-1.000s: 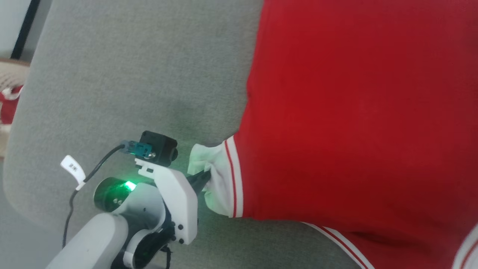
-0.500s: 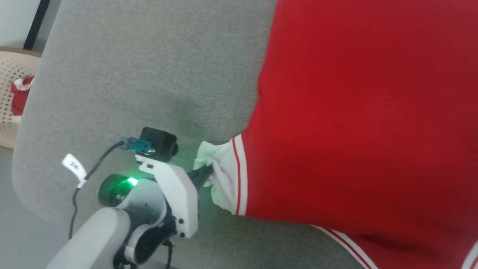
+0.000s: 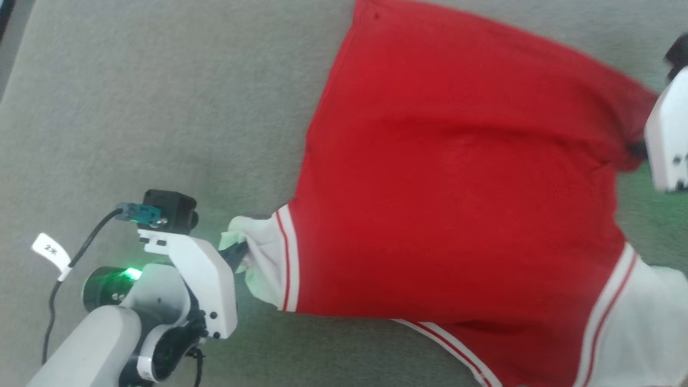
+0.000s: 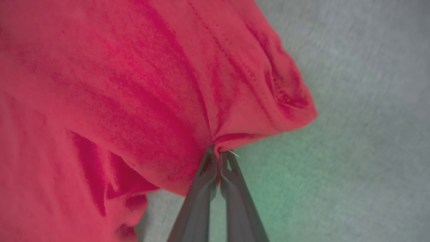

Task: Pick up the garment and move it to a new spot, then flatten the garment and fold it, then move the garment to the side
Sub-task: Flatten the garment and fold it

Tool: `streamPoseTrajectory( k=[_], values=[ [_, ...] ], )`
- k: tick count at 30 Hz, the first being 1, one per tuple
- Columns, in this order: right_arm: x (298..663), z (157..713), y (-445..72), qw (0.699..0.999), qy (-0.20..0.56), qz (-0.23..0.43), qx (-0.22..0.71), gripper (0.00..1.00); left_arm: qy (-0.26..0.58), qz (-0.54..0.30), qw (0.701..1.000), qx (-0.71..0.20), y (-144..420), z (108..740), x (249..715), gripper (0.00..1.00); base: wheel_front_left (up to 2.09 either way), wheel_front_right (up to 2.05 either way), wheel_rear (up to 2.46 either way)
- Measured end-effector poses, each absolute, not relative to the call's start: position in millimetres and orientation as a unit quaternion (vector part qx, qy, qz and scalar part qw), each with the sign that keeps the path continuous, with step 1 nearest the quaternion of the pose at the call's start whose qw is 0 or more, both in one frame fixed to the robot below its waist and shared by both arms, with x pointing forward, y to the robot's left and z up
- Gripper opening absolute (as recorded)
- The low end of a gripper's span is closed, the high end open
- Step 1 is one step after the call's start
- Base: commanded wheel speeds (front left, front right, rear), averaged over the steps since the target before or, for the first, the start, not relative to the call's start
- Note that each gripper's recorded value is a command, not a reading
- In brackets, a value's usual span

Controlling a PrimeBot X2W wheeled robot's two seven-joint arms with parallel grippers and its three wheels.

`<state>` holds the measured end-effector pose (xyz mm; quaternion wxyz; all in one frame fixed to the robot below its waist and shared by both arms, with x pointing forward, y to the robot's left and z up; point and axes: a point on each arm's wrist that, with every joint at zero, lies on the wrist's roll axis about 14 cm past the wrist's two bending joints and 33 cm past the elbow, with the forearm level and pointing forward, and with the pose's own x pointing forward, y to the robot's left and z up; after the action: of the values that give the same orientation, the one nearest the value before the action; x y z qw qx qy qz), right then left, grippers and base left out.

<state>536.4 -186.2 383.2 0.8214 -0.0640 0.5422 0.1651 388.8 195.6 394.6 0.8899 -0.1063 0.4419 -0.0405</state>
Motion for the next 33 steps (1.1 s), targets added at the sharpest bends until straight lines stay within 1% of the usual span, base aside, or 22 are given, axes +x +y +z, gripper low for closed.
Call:
streamPoseTrajectory(
  k=[8, 9, 12, 15, 18, 21, 22, 23, 24, 25, 26, 33],
  values=[
    [456, 397, -202, 0.799, 0.563, 0.197, -0.073, 0.00, 0.429, -0.062, 0.896, -0.098, 184, 409, 395, 0.00, 0.00, 0.00, 0.00],
    [438, 400, -202, 0.797, 0.565, 0.205, -0.062, 0.00, 0.425, -0.067, 0.898, -0.097, 181, 413, 397, 0.00, 0.00, 0.00, 0.00],
    [414, 403, -205, 0.798, 0.564, 0.207, -0.047, 0.00, 0.419, -0.075, 0.900, -0.095, 176, 418, 400, 0.00, 0.00, 0.00, 0.00],
    [393, 397, -210, 0.800, 0.567, 0.195, -0.023, 0.00, 0.416, -0.082, 0.901, -0.094, 171, 421, 401, 0.00, 0.00, 0.00, 0.00],
    [383, 389, -212, 0.813, 0.554, 0.176, 0.014, 0.00, 0.416, -0.082, 0.901, -0.094, 170, 422, 402, 0.00, 0.00, 0.00, 0.00],
    [386, 382, -215, 0.838, 0.524, 0.146, 0.040, 0.00, 0.416, -0.084, 0.900, -0.095, 169, 421, 403, 0.00, 0.00, 0.00, 0.00],
    [385, 378, -215, 0.842, 0.519, 0.138, 0.044, 0.00, 0.416, -0.084, 0.900, -0.095, 168, 421, 403, 0.00, 0.00, 0.00, 0.00],
    [384, 375, -215, 0.846, 0.514, 0.131, 0.050, 0.27, 0.416, -0.085, 0.900, -0.096, 168, 421, 403, 0.00, 0.00, 0.00, 0.00],
    [385, 373, -213, 0.851, 0.507, 0.124, 0.061, 0.45, 0.415, -0.084, 0.901, -0.096, 168, 421, 403, 0.00, 0.00, 0.00, 0.00],
    [386, 372, -213, 0.855, 0.500, 0.120, 0.062, 0.78, 0.415, -0.085, 0.901, -0.097, 168, 421, 403, 0.00, 0.00, 0.00, 0.00],
    [386, 371, -214, 0.858, 0.498, 0.116, 0.059, 1.00, 0.415, -0.085, 0.901, -0.096, 168, 421, 403, 0.00, 0.00, 0.00, 0.00],
    [396, 389, -208, 0.887, 0.442, 0.112, 0.076, 1.00, 0.414, -0.081, 0.902, -0.092, 172, 423, 398, 0.00, 0.00, 0.00, 0.00]
  ],
)
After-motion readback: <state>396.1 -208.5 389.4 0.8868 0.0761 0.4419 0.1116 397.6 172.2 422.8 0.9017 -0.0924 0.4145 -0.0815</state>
